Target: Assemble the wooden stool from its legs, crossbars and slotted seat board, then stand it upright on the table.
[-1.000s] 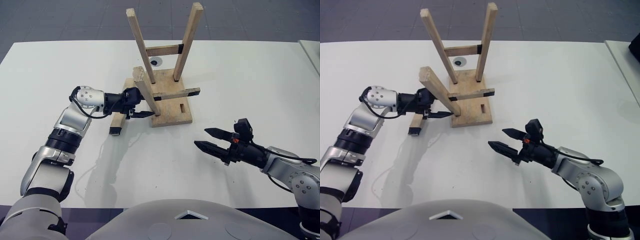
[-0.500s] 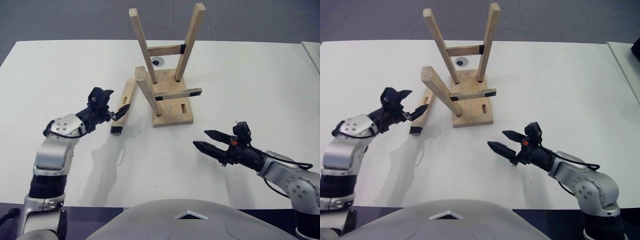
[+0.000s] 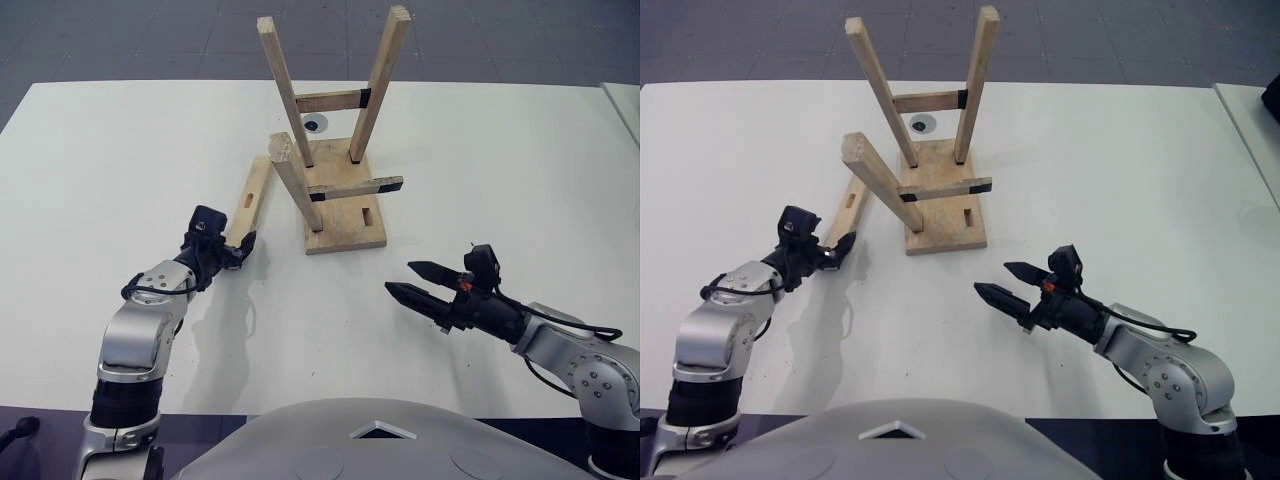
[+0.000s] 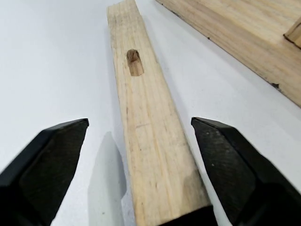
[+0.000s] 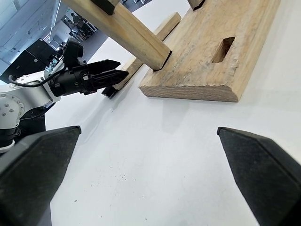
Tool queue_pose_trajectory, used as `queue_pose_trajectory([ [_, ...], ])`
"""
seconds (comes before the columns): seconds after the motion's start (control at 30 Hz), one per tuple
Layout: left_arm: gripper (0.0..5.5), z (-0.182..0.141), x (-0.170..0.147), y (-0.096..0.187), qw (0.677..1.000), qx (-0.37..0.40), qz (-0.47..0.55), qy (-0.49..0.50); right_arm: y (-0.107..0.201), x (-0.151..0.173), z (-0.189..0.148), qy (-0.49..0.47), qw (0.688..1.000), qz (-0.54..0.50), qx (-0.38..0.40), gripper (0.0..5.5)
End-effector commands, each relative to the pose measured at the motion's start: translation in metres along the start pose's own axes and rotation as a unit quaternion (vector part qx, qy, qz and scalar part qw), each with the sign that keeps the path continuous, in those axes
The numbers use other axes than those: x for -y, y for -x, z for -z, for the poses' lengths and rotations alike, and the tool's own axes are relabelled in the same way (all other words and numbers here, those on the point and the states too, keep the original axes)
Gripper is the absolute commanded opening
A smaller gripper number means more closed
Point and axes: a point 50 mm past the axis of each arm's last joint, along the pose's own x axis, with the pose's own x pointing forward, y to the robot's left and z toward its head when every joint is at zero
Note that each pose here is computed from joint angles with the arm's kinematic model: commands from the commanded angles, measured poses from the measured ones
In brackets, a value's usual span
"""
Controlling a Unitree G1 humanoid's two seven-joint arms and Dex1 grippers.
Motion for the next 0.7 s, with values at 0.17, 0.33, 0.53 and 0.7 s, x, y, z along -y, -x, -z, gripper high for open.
queue_pose_trajectory([
  [0.17,4.07,0.011,0.005,-0.003,0.999,-0.037,-0.002,0.032,0.001,0.001,-0.002,0.011,1.0,0.007,-0.008,5.4],
  [0.33,3.23,0.004,0.013,-0.011,0.998,-0.033,0.01,0.045,0.0,0.0,-0.008,0.014,1.0,0.002,0.003,5.4],
  [0.53,2.31,0.008,0.01,-0.012,0.998,-0.057,-0.002,0.033,-0.002,-0.021,-0.042,0.034,0.996,-0.052,0.062,5.4],
  [0.7,2.04,-0.012,-0.014,-0.018,0.998,0.021,-0.053,0.034,0.002,-0.051,-0.089,0.053,0.98,-0.119,0.149,5.4],
])
